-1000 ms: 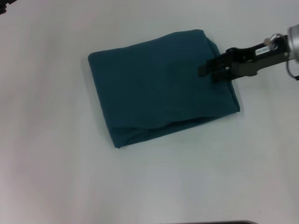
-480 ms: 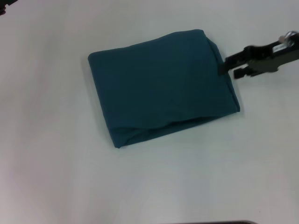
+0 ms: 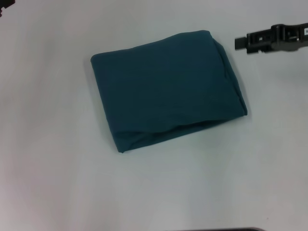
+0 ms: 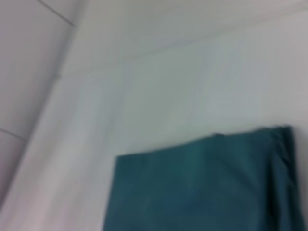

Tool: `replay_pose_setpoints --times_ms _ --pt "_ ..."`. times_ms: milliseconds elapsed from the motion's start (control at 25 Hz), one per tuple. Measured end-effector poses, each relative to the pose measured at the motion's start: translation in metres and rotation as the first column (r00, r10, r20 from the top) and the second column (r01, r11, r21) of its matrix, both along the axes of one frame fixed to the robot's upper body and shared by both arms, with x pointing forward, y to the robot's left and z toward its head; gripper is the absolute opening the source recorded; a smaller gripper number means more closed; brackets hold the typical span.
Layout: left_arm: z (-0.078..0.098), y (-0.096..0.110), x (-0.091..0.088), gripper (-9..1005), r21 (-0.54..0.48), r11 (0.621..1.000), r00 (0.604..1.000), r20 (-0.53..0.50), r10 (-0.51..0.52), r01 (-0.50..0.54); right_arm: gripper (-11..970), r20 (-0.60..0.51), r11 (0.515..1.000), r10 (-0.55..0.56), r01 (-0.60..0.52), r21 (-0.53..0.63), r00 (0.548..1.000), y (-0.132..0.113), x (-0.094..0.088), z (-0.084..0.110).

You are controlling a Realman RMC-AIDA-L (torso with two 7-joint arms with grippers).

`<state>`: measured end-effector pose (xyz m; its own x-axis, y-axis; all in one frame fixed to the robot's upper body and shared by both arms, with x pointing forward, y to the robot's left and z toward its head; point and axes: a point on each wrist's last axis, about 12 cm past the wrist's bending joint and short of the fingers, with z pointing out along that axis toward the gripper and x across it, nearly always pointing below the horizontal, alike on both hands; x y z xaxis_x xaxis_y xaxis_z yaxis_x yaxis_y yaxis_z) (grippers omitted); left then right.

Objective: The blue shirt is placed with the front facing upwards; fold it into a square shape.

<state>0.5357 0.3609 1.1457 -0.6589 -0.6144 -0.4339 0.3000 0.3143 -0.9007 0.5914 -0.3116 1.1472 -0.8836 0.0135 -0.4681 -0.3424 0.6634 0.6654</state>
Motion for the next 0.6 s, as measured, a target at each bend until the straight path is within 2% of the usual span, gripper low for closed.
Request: replay_pose_setpoints --times_ms 80,120,160,320,440,600 --pt "-0.001 0.003 -0.001 861 0.008 1.0 1.0 -0.012 0.0 0.0 649 0.073 0.998 0.009 -0.014 0.062 0.997 -0.003 -0.005 -0.001" --pt "-0.002 0.004 -0.002 860 0.01 1.0 1.0 -0.021 -0.004 0.004 649 0.145 0.99 -0.016 -0.004 0.141 0.989 -0.009 -0.01 0.0" --pt "-0.004 0.005 -0.002 859 0.013 1.0 0.999 -0.034 -0.01 0.011 649 0.145 0.99 -0.016 -0.004 0.141 0.989 -0.009 -0.01 0.0" --pt "-0.015 0.005 -0.008 855 0.022 0.997 0.99 -0.121 -0.073 0.076 650 0.237 0.962 -0.081 0.014 0.273 0.968 -0.025 -0.02 0.007" --pt "-0.021 0.004 -0.012 852 0.012 0.993 0.977 -0.185 -0.109 0.113 715 0.242 0.958 -0.084 0.012 0.287 0.967 -0.03 -0.022 0.011" --pt "-0.032 0.0 -0.017 848 0.027 0.987 0.939 -0.314 -0.142 0.158 808 0.23 0.959 -0.087 0.019 0.284 0.969 -0.033 -0.021 0.013"
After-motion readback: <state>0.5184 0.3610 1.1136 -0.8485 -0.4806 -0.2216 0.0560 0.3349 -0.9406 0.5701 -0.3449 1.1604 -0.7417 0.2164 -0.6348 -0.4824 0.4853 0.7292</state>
